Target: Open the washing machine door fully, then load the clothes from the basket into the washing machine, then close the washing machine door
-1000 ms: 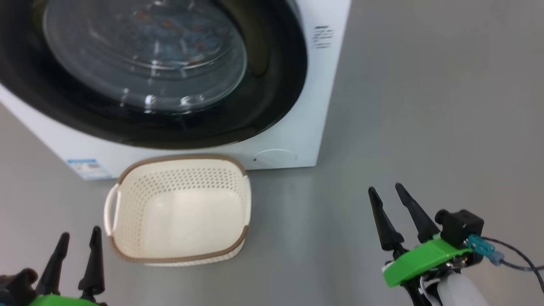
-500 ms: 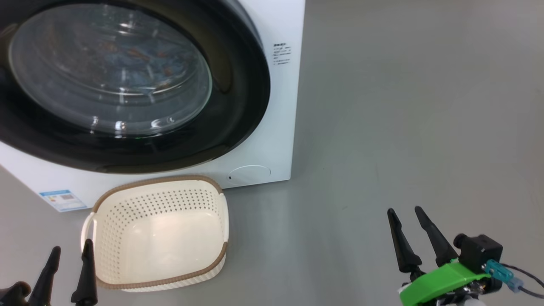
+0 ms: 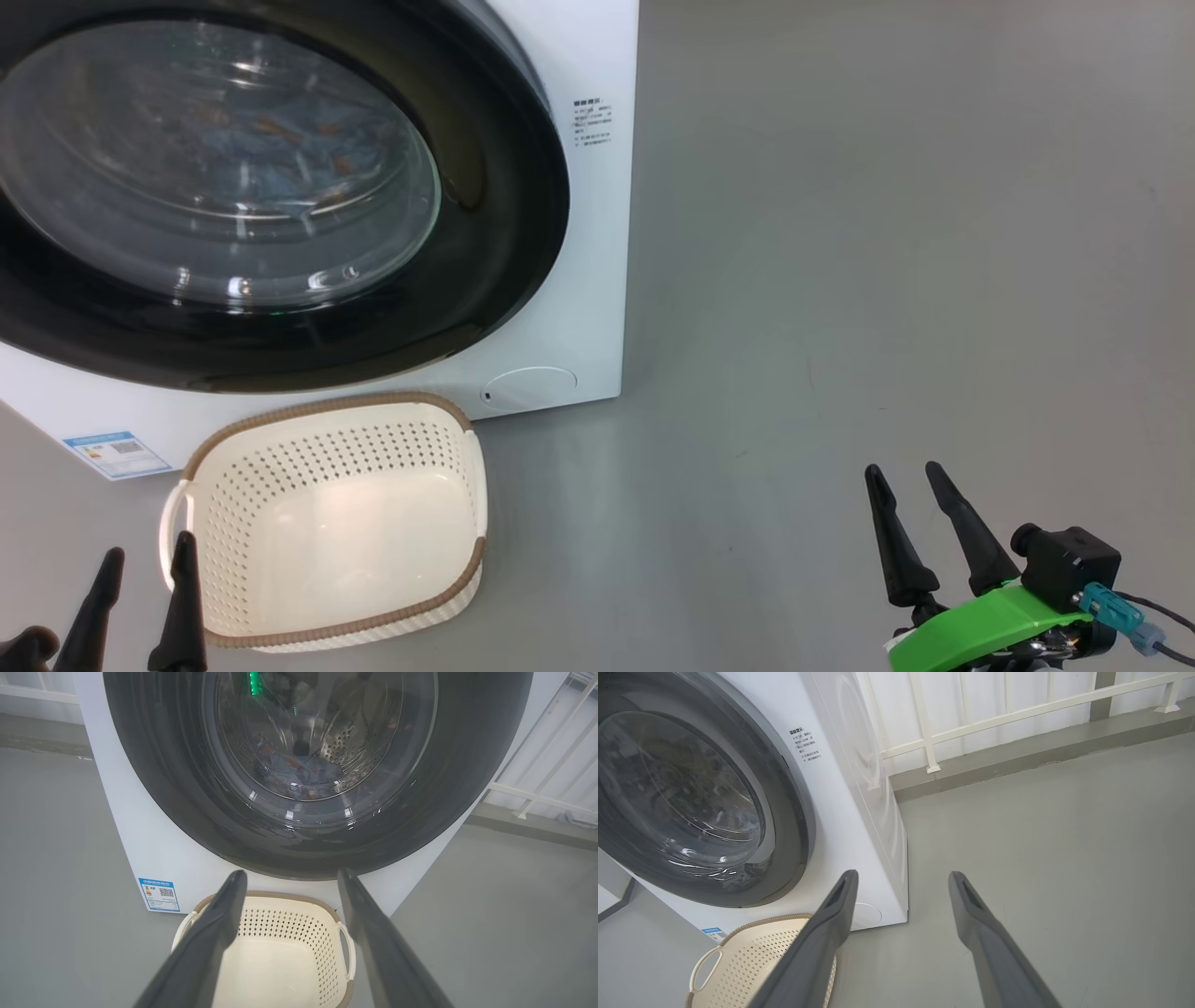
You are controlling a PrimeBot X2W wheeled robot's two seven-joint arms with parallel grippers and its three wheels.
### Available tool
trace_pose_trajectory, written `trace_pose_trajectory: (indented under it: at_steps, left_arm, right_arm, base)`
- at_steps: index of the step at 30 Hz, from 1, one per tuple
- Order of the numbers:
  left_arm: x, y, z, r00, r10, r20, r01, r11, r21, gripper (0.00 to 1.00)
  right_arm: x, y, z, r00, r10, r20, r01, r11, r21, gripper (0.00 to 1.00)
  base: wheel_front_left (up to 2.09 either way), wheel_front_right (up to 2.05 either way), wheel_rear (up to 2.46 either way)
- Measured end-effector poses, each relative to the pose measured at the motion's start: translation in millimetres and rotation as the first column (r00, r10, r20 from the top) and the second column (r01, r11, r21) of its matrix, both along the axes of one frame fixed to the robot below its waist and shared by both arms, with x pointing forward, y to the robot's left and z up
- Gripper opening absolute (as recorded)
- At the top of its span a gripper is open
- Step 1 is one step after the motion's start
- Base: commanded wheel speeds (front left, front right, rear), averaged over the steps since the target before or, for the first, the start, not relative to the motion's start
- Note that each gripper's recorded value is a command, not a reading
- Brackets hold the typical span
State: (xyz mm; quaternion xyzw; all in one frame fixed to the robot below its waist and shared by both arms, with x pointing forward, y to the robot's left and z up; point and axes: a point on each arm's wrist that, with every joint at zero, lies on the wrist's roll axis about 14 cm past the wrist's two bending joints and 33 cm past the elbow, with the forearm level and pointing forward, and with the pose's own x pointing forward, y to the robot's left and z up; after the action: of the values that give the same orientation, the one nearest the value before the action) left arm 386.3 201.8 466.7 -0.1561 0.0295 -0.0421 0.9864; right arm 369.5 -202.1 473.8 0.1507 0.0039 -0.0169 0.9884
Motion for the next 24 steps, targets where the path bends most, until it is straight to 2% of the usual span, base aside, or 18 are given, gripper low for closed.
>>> trace_pose_trajectory:
  at_steps: [9,10,15,24]
  left_arm:
    - [2.1,-4.3,5.0,1.0,-0.014,0.017,0.014,1.0,0.005,1.0]
    - [2.3,-4.7,5.7,1.0,-0.015,0.019,0.015,1.0,0.004,0.0]
    - [-4.1,-17.1,-11.4,0.999,-0.014,-0.036,0.012,0.999,-0.047,0.0]
    - [-6.7,-12.9,-12.0,0.998,0.014,-0.056,-0.021,0.992,-0.123,0.0]
  right_arm:
    - [-0.6,-3.7,3.4,1.0,-0.014,0.011,0.014,1.0,0.004,1.0]
    - [-1.2,-3.9,3.3,1.0,-0.016,0.011,0.016,1.0,0.004,0.0]
    - [-10.5,-3.0,-17.8,0.998,-0.02,-0.056,0.022,0.999,0.023,0.0]
    - [-9.4,-3.2,-16.9,0.998,-0.031,-0.059,0.037,0.994,0.107,0.0]
  base:
    - [0.0,0.0,0.0]
    - [0.0,0.0,0.0]
    - [0.0,0.0,0.0]
    - [0.0,0.0,0.0]
